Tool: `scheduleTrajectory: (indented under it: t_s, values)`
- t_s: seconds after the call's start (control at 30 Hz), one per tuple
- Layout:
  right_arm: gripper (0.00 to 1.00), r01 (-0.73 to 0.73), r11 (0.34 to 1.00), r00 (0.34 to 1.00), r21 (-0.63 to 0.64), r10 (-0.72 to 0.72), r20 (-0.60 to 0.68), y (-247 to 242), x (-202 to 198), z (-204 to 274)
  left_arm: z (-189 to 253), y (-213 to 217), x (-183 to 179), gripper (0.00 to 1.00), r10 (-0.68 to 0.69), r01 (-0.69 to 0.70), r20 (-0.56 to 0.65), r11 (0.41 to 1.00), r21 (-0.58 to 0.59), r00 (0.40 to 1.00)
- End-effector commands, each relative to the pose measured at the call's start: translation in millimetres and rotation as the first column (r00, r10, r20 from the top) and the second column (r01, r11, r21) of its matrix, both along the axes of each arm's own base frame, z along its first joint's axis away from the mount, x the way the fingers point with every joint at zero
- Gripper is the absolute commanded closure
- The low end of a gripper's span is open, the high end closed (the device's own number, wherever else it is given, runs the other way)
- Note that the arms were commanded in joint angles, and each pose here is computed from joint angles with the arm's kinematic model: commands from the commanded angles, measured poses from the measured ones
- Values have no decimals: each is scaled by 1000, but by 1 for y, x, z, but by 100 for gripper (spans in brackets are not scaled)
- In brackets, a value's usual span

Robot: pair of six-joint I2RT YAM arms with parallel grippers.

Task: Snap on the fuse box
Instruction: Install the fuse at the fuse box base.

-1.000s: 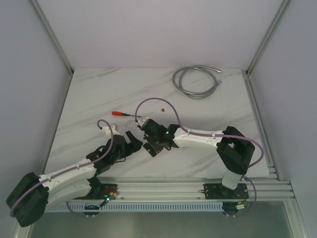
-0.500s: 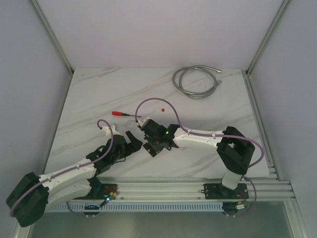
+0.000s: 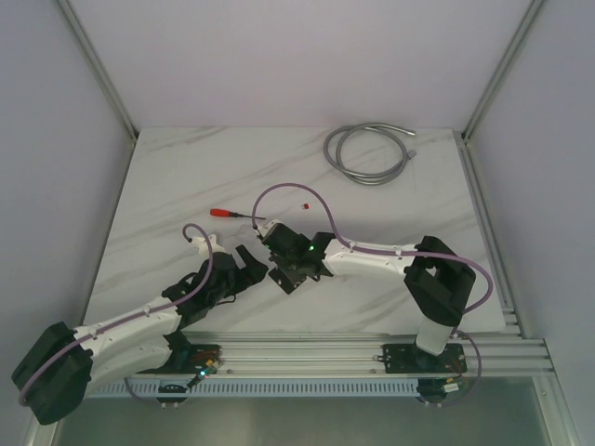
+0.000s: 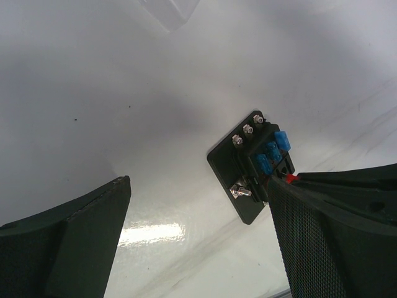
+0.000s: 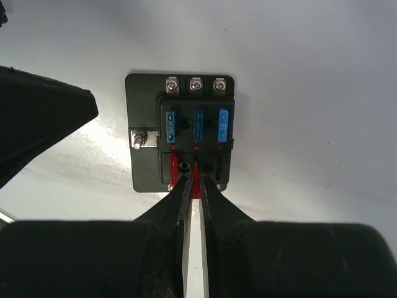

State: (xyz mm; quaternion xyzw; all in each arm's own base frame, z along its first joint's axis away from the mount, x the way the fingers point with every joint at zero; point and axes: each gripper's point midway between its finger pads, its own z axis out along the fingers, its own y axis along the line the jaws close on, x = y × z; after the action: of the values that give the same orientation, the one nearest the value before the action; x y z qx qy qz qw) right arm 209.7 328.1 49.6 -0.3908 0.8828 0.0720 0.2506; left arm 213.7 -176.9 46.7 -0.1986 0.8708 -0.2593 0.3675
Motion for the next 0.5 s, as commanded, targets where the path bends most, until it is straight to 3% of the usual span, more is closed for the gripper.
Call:
scheduleTrajectory:
  t_s: [0.0, 0.47]
  values:
    - [100, -2, 1000, 1000, -31, 2, 23, -1, 3, 5, 3, -3, 2, 0, -6, 6, 5, 1000, -15, 1000]
    - [100, -25, 999, 1000, -44, 25, 12, -2, -2, 4, 2, -5, 2, 0, -13, 13, 2, 1000, -17, 1000]
